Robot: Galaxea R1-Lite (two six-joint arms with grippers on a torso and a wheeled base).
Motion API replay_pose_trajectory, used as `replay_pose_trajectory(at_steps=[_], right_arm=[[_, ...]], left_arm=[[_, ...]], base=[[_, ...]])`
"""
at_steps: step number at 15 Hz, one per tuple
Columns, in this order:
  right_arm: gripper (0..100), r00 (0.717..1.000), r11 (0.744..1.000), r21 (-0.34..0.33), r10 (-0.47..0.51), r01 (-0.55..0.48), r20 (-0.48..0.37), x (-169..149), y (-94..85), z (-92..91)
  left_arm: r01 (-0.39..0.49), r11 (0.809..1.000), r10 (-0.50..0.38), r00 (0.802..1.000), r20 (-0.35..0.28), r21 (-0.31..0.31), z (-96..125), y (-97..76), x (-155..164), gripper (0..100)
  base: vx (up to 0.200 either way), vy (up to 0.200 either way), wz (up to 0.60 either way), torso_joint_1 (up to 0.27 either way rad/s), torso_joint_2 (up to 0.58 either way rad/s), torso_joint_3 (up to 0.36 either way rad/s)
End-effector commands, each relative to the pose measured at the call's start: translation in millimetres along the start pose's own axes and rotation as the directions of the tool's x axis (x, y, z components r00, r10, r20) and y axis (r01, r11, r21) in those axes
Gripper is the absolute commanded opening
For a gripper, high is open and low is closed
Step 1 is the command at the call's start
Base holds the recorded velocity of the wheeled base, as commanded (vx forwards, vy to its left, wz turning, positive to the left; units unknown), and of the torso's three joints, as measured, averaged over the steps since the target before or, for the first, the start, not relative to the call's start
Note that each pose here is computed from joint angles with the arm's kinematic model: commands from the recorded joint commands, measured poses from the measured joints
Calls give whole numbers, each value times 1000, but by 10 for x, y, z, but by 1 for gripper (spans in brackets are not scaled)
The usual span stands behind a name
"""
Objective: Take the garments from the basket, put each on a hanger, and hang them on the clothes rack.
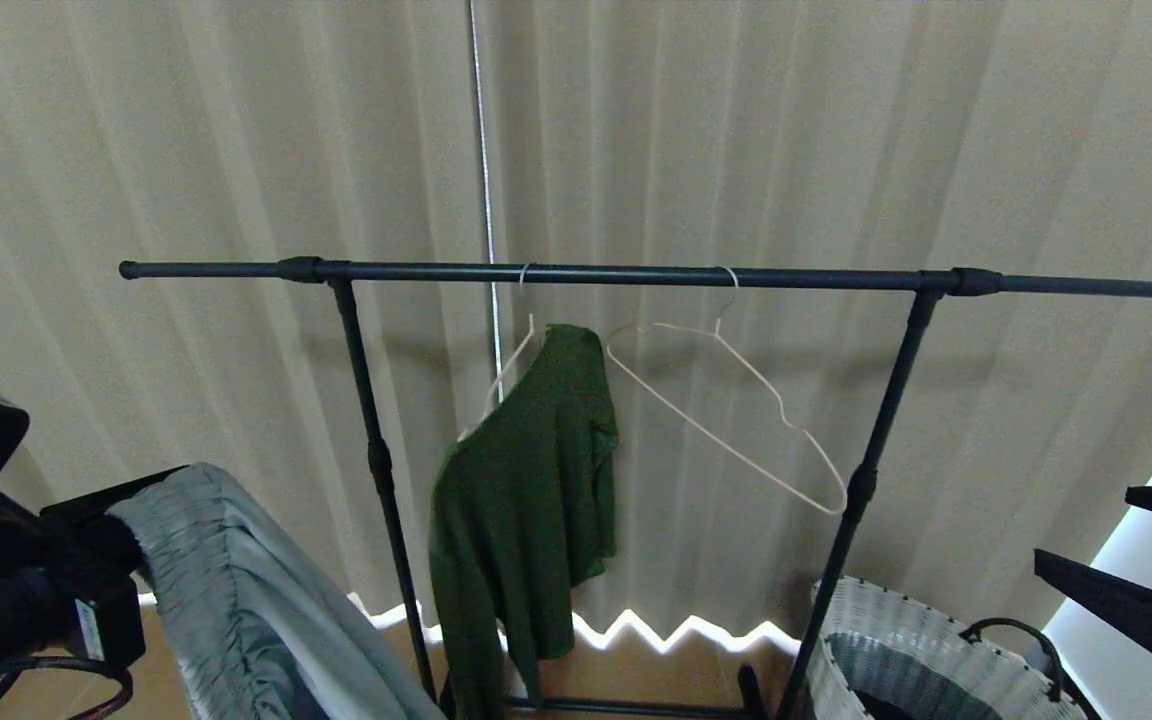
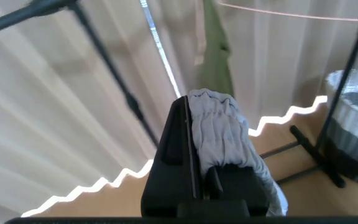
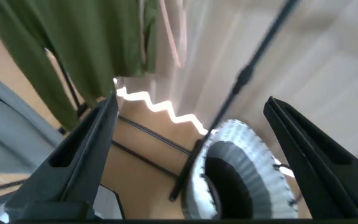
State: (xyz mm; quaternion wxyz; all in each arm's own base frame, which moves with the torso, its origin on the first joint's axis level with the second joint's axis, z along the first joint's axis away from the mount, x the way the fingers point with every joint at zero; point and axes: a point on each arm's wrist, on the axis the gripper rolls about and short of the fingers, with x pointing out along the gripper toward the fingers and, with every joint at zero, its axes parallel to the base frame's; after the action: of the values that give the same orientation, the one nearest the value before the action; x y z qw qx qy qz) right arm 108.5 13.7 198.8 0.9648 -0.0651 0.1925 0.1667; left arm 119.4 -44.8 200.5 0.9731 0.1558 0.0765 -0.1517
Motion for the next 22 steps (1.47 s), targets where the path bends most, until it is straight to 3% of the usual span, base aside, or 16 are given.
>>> replay_pose_trajectory(at_steps=[1, 7, 12, 19, 22], right_arm=[[100, 1000, 1000, 0, 2, -2, -1, 4, 0, -2], [100, 1000, 1000, 1, 5, -5, -13, 23, 2, -23], [100, 1000, 1000, -5, 4, -4, -15, 29, 0, -20], [100, 1000, 1000, -27, 1, -2, -17, 25, -1, -23], [100, 1000, 1000, -26, 4, -4, -21, 27, 2, -30]], left_arm=[[2, 1000, -2, 1000, -8, 12, -20, -6, 6, 0], [8, 1000, -8, 1000, -23, 29, -85, -24, -17, 0], [9, 1000, -9, 999, -40, 0, -130, -34, -15, 0], [11, 1000, -11, 999, -46, -3, -154, -40, -22, 0], [20, 1000, -20, 997, -73, -1, -261, -68, -49, 0]], base=[[0, 200, 0, 2, 2, 2], [0, 0, 0, 0, 0, 0], [0, 0, 0, 0, 0, 0], [200, 0, 0, 2, 1, 4], [0, 0, 0, 0, 0, 0]])
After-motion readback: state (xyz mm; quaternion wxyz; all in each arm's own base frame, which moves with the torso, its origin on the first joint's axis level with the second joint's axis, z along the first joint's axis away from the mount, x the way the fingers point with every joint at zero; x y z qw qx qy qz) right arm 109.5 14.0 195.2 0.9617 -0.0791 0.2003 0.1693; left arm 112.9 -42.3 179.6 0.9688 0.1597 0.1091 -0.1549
